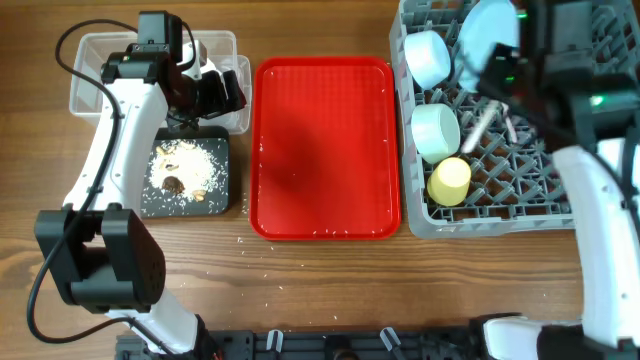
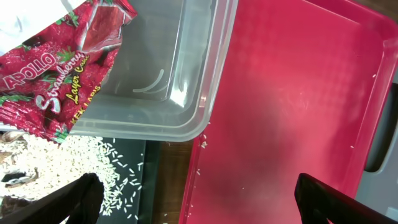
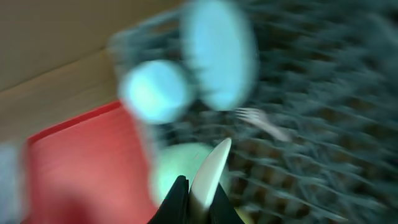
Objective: Sort waste into correct bins and load items into the dishwasher rack
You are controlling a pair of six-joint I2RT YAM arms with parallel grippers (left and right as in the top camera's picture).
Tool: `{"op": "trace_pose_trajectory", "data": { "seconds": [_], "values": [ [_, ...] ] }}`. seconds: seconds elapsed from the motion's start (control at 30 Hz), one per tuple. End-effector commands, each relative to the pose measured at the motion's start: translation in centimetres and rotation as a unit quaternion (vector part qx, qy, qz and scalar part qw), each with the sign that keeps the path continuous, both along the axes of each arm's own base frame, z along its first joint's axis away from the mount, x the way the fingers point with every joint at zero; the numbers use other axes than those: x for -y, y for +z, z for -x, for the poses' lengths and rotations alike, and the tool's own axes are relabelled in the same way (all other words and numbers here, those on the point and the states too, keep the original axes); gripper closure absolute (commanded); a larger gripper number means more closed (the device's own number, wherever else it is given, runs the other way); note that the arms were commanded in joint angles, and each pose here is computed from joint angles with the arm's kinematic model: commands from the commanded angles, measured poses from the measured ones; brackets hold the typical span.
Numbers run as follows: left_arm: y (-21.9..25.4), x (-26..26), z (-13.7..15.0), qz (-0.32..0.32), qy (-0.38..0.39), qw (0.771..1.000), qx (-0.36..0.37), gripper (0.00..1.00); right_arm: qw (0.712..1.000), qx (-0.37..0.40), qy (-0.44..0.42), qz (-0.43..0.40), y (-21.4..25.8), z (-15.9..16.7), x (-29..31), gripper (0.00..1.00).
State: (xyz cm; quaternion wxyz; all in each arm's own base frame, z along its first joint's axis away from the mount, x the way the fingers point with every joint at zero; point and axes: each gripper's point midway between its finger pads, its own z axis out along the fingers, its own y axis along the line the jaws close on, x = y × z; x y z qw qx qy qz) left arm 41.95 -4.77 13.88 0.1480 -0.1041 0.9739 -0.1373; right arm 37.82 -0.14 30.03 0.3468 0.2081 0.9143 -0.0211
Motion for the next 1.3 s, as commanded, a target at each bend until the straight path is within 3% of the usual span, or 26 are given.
{"op": "trace_pose_trajectory", "data": {
  "seconds": [0.0, 0.23, 0.27, 0.3, 0.43, 0.57, 0.7, 0.8, 0.83, 0.87, 1.0, 1.13, 1.27],
  "values": [
    [1.2, 0.1, -0.3, -0.001, -0.001, 1.000, 0.017, 0.00, 0.988, -0.055, -0.144, 0.000, -5.1, 0.7, 6.5, 0.96],
    [1.2, 0.0, -0.3, -0.001, -0.001, 1.000, 0.017, 0.00, 0.955, -0.067, -0.279, -0.078, -12.8, 1.8, 11.3, 0.95],
    [1.2, 0.1, -0.3, -0.001, -0.001, 1.000, 0.017, 0.00, 0.954, -0.065, -0.281, -0.078, -13.2, 1.7, 11.5, 0.89],
    [1.2, 0.1, -0.3, -0.001, -0.001, 1.000, 0.017, 0.00, 0.954, -0.061, -0.283, -0.079, -13.6, 1.6, 11.7, 0.76],
    [1.2, 0.1, -0.3, -0.001, -0.001, 1.000, 0.017, 0.00, 0.957, -0.059, -0.273, -0.082, -13.6, 1.3, 11.5, 0.68],
    [1.2, 0.1, -0.3, -0.001, -0.001, 1.000, 0.017, 0.00, 0.978, -0.058, -0.172, -0.106, -12.2, 0.5, 9.1, 0.68],
    [1.2, 0.1, -0.3, -0.001, -0.001, 1.000, 0.017, 0.00, 0.993, 0.035, 0.020, -0.112, -3.9, 1.3, 4.4, 0.66],
    [1.2, 0.1, -0.3, -0.001, -0.001, 1.000, 0.017, 0.00, 0.978, 0.104, 0.148, -0.102, 1.7, 5.0, 0.2, 0.41],
    [1.2, 0.1, -0.3, -0.001, -0.001, 1.000, 0.017, 0.00, 0.975, 0.117, 0.156, -0.103, 2.8, 6.5, -0.4, 0.05],
    [1.2, 0.0, -0.3, -0.001, -0.001, 1.000, 0.017, 0.00, 0.974, 0.132, 0.154, -0.102, 3.9, 8.0, -0.6, 0.00],
    [1.2, 0.1, -0.3, -0.001, -0.001, 1.000, 0.017, 0.00, 0.969, 0.169, 0.145, -0.106, 6.2, 12.2, -1.3, 0.00],
    [1.2, 0.0, -0.3, -0.001, -0.001, 1.000, 0.017, 0.00, 0.984, 0.144, 0.094, -0.050, 5.2, 16.0, 0.7, 0.00],
    [1.2, 0.1, -0.3, -0.001, -0.001, 1.000, 0.017, 0.00, 0.983, 0.159, 0.093, -0.024, 5.3, 16.9, 1.1, 0.00]
  ]
}}
